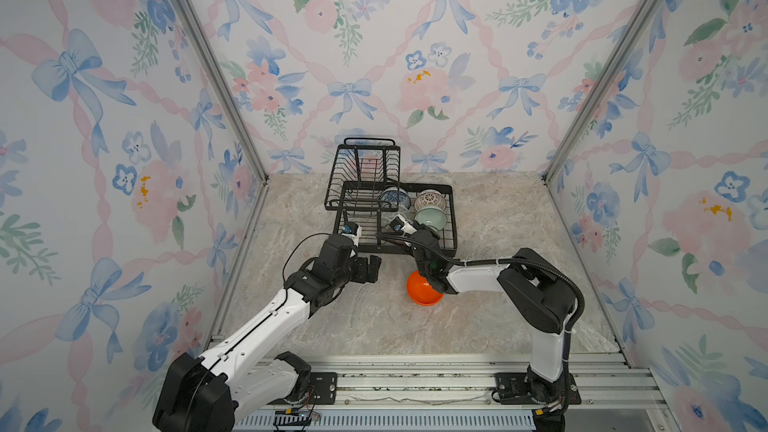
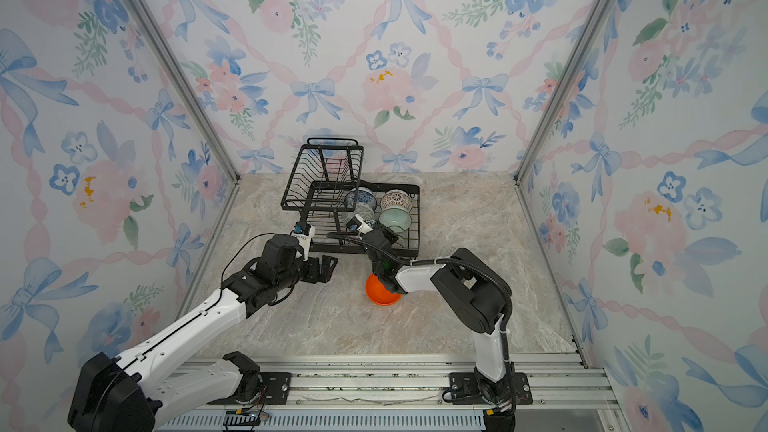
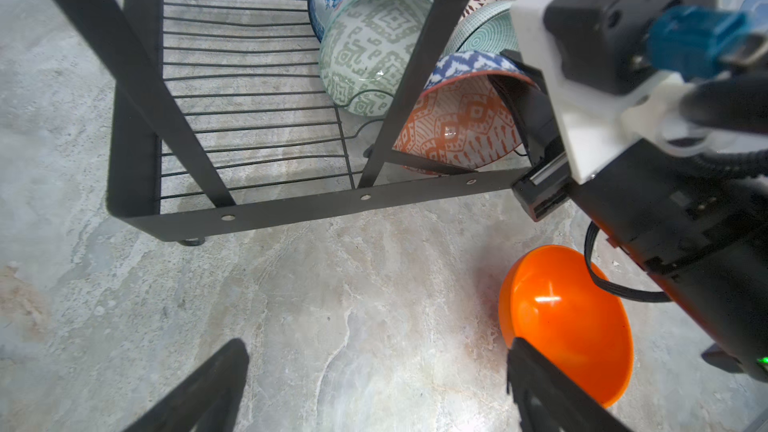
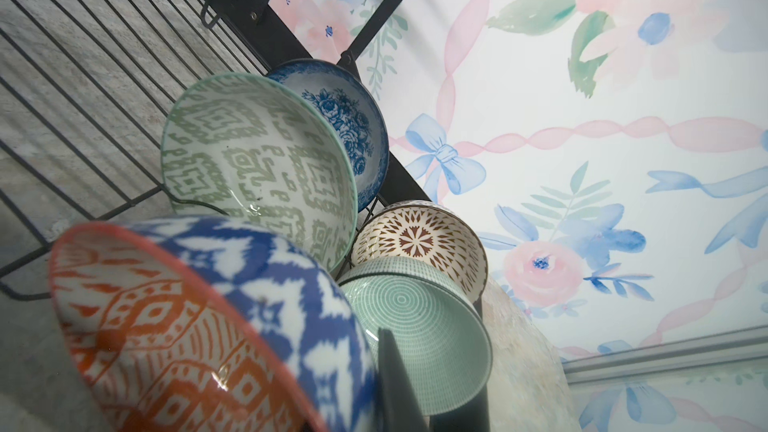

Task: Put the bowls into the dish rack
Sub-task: 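Lower the red-patterned bowl upright into the rack slot nearest the robot with the right gripper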

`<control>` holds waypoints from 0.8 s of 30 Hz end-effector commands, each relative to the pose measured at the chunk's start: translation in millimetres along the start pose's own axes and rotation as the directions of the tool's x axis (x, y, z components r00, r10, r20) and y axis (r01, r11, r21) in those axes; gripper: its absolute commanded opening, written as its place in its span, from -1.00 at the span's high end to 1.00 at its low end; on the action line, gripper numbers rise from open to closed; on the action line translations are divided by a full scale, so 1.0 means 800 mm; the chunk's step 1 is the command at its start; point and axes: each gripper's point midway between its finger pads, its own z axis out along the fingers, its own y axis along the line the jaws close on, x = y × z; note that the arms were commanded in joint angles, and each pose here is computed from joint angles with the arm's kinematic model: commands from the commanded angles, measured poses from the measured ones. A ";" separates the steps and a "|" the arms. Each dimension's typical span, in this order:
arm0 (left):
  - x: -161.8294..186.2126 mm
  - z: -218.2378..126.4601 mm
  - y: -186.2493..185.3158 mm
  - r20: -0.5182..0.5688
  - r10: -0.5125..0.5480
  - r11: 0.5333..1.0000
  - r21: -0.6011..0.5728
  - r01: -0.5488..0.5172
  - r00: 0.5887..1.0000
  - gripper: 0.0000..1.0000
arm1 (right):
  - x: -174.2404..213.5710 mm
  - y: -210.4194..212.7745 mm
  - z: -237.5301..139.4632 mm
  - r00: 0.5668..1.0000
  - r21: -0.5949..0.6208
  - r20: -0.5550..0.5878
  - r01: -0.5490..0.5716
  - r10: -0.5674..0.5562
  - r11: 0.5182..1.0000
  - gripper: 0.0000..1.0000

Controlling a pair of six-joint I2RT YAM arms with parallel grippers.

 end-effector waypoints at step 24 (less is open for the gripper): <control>0.006 -0.005 -0.001 0.002 -0.016 1.000 0.026 0.016 1.000 -0.96 | -0.061 0.014 0.031 0.980 0.014 0.190 0.060 -0.061 0.998 1.00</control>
